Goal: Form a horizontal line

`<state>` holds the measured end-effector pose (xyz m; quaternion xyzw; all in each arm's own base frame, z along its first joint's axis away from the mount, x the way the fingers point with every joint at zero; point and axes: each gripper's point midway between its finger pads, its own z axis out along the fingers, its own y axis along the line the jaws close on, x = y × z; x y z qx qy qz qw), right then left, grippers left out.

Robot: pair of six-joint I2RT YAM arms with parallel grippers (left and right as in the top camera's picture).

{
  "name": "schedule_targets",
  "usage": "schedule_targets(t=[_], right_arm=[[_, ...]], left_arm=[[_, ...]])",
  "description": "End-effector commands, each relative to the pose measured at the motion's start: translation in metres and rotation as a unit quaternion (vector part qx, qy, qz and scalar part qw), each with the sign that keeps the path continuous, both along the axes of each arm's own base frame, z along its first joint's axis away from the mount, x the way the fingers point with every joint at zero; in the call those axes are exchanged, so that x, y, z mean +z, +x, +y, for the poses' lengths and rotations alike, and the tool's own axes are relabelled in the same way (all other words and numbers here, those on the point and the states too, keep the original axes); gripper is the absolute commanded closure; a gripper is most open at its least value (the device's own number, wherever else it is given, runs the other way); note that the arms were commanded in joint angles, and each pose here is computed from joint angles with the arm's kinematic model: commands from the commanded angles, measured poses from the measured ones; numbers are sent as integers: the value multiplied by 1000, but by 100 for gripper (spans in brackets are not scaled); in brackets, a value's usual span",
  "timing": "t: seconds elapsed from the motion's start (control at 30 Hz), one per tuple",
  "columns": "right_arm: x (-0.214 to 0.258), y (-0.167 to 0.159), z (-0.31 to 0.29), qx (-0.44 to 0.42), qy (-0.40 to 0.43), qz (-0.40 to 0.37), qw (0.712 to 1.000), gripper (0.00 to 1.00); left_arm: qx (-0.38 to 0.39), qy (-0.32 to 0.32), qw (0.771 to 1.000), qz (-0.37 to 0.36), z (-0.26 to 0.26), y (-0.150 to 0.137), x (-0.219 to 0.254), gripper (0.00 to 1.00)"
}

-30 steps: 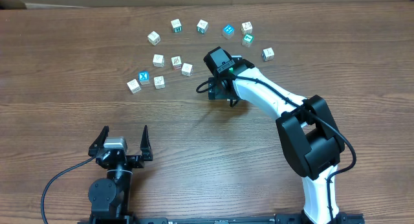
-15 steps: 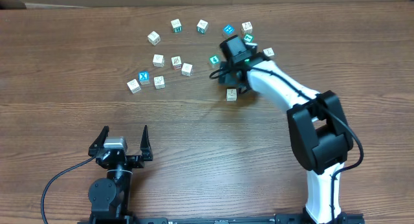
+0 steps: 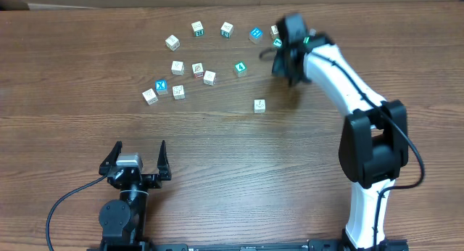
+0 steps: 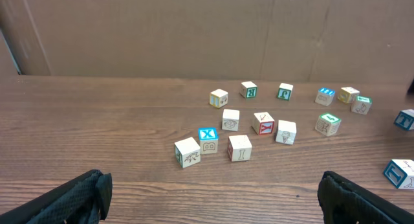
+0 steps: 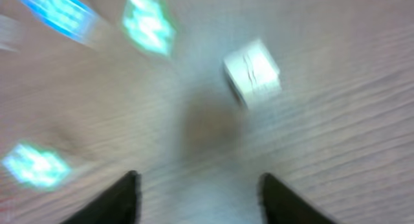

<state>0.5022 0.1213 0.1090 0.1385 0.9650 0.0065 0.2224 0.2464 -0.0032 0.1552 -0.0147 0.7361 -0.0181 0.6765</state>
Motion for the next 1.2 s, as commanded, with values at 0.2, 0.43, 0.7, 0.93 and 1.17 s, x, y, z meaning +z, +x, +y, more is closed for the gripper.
schedule_targets(t=[0.2, 0.43, 0.7, 0.93, 1.17], right_arm=[[153, 63, 10, 24, 38, -206, 977, 41], [104, 84, 17, 25, 33, -184, 982, 21], [11, 101, 19, 22, 12, -124, 992, 20], [-40, 107, 20, 23, 6, -99, 995, 20], [-68, 106, 9, 6, -9, -79, 997, 27]], left_arm=[[-2, 10, 1000, -4, -1, 0, 1, 0], [-2, 10, 1000, -5, -1, 0, 1, 0], [-2, 9, 1000, -5, -1, 0, 1, 0], [-2, 9, 1000, -4, -1, 0, 1, 1], [-2, 10, 1000, -4, -1, 0, 1, 0]])
